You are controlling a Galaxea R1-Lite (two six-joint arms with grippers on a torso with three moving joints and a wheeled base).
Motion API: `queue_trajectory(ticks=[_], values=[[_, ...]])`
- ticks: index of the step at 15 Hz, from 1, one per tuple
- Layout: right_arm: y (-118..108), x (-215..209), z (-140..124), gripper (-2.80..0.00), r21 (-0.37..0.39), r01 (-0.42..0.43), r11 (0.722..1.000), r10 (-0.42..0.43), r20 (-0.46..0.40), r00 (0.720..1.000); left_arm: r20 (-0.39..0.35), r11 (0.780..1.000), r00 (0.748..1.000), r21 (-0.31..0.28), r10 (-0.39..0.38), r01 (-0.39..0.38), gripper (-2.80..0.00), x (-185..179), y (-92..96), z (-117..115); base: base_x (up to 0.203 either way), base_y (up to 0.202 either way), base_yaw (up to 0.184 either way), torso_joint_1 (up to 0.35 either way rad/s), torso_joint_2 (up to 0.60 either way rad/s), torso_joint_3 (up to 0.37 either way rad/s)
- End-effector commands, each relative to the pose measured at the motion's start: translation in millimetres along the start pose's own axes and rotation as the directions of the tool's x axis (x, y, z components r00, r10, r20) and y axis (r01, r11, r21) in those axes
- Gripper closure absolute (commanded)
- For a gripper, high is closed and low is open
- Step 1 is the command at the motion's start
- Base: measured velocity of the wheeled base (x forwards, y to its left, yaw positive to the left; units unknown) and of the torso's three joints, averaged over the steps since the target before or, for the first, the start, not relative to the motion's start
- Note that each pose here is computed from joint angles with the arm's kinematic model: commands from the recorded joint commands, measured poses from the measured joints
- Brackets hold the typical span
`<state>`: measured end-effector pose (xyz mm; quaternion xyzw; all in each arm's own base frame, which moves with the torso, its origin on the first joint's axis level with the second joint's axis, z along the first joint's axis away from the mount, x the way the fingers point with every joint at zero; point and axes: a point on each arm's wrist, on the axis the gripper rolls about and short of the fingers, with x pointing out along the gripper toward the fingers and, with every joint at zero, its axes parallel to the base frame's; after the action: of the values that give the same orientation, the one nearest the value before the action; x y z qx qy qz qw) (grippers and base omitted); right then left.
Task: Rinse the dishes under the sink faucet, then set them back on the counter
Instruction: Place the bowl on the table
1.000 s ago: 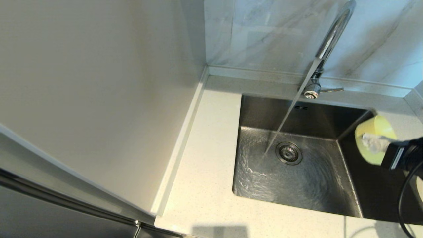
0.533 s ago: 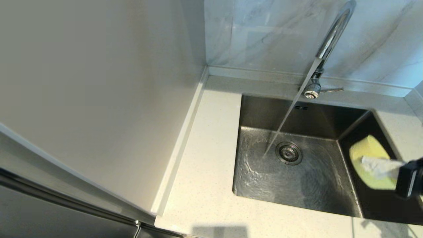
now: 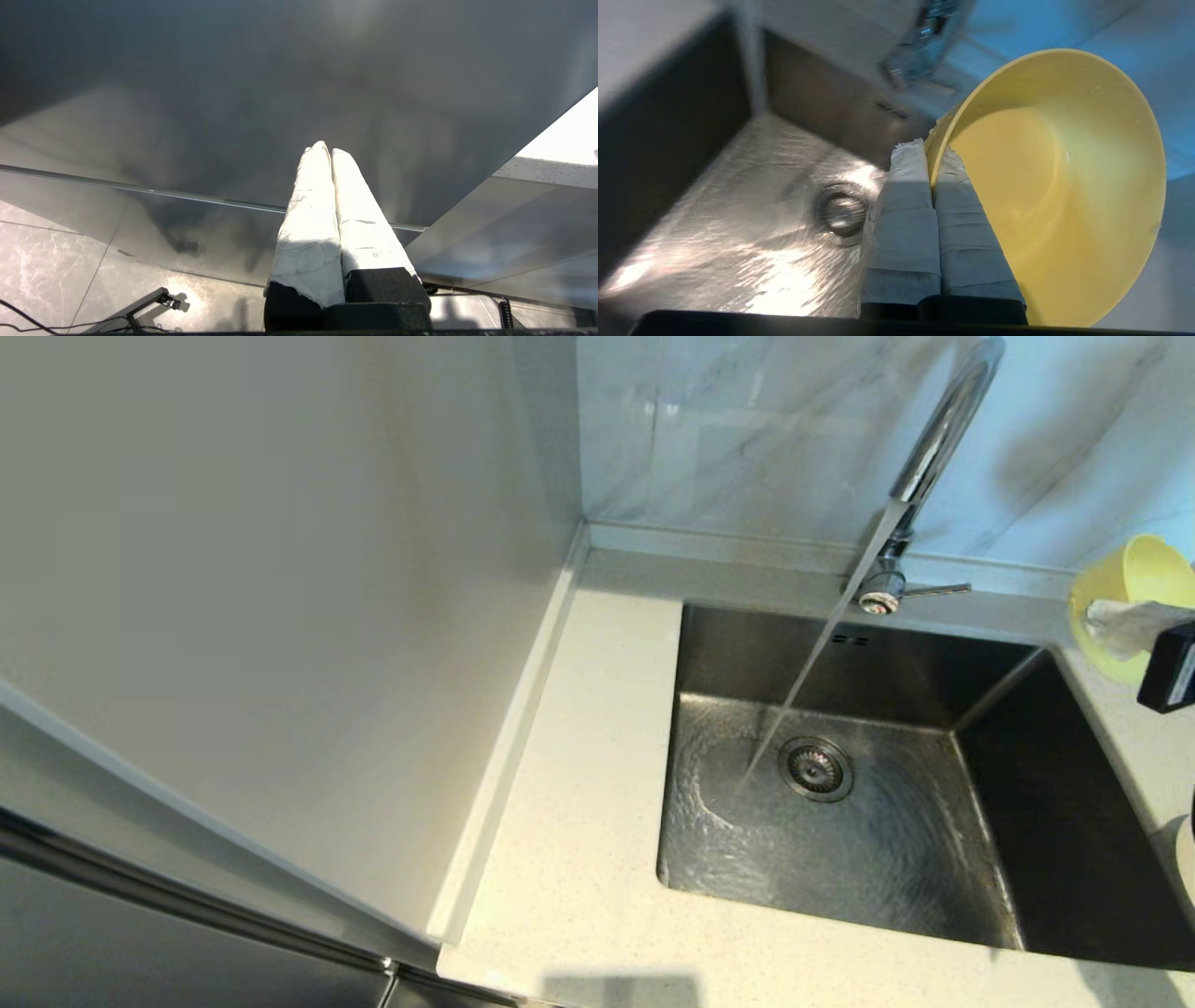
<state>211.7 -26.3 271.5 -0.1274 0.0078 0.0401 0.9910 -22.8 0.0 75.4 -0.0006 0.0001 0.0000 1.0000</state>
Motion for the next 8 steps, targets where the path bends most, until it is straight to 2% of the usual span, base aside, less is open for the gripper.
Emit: queue_trajectory(ticks=[1, 3, 4, 6, 8], values=[[-19, 46, -20, 0.00, -0.112, 0.029, 0.993, -0.035, -0.053, 0.998, 0.000, 1.000, 1.000, 0.000, 0.000, 0.000, 0.00, 0, 0.0, 0, 0.000, 0.000, 0.000, 0.000, 0.00, 0.000], [-47, 78, -10, 0.00, -0.249, 0.114, 0.962, -0.114, 0.015, 0.993, 0.000, 1.000, 1.000, 0.000, 0.000, 0.000, 0.00, 0, 0.0, 0, 0.000, 0.000, 0.000, 0.000, 0.00, 0.000], [-60, 88, -7, 0.00, -0.291, 0.143, 0.946, -0.144, 0.016, 0.989, 0.000, 1.000, 1.000, 0.000, 0.000, 0.000, 0.00, 0, 0.0, 0, 0.000, 0.000, 0.000, 0.000, 0.00, 0.000], [-85, 102, -8, 0.00, -0.324, 0.177, 0.929, -0.206, -0.057, 0.977, 0.001, 1.000, 1.000, 0.000, 0.000, 0.000, 0.00, 0, 0.0, 0, 0.000, 0.000, 0.000, 0.000, 0.00, 0.000], [-106, 105, -14, 0.00, -0.312, 0.185, 0.932, -0.246, -0.170, 0.954, 0.000, 1.000, 1.000, 0.000, 0.000, 0.000, 0.00, 0, 0.0, 0, 0.000, 0.000, 0.000, 0.000, 0.00, 0.000]])
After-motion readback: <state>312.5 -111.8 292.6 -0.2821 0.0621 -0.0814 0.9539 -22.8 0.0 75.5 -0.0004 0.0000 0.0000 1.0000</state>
